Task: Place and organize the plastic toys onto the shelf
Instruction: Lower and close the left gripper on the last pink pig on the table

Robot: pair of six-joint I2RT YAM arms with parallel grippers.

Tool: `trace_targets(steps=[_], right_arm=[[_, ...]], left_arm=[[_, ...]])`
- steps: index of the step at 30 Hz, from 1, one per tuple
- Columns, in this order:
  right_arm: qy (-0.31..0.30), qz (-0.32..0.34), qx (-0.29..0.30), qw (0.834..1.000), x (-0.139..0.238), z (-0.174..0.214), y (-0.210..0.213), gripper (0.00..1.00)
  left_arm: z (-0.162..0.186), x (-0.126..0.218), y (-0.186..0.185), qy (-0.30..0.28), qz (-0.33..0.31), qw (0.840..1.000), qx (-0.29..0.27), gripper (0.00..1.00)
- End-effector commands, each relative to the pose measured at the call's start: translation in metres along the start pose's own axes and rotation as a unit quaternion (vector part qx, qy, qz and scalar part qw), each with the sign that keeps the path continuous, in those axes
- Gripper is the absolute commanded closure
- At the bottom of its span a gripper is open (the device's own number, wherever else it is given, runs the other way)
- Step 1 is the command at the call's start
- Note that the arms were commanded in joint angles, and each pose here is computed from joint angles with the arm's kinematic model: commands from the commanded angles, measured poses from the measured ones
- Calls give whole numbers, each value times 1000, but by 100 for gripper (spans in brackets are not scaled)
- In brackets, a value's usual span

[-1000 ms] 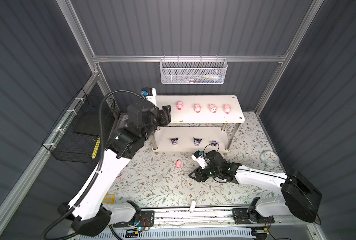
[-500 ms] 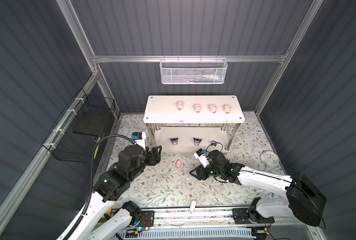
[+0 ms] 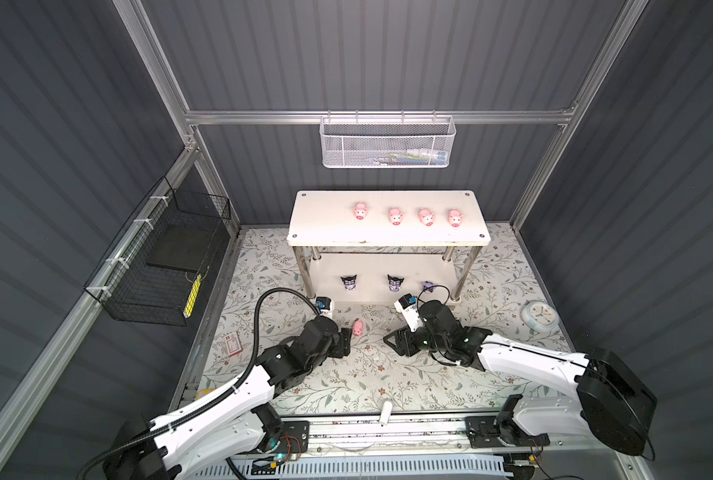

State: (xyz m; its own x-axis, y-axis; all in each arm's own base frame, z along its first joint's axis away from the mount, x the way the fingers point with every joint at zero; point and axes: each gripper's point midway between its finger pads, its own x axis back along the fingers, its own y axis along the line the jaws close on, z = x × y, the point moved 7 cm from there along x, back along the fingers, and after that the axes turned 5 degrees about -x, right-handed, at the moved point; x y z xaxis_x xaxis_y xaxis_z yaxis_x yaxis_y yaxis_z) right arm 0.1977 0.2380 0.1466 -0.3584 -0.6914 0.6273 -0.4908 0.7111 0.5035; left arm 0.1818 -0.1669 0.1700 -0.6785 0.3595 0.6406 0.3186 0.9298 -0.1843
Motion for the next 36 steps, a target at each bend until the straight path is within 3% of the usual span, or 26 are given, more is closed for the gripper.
trace_targets(steps=[1, 15, 36], right_arm=[[-9, 9, -5, 1000, 0, 1, -5, 41], [-11, 10, -22, 1000, -1, 7, -18, 41], [-6, 5, -44, 999, -6, 11, -34, 41]], left_arm=[[1, -20, -7, -18, 6, 1000, 14, 22], [20, -74, -24, 28, -10, 1000, -5, 20], [21, -113, -37, 51, -33, 998, -32, 25]])
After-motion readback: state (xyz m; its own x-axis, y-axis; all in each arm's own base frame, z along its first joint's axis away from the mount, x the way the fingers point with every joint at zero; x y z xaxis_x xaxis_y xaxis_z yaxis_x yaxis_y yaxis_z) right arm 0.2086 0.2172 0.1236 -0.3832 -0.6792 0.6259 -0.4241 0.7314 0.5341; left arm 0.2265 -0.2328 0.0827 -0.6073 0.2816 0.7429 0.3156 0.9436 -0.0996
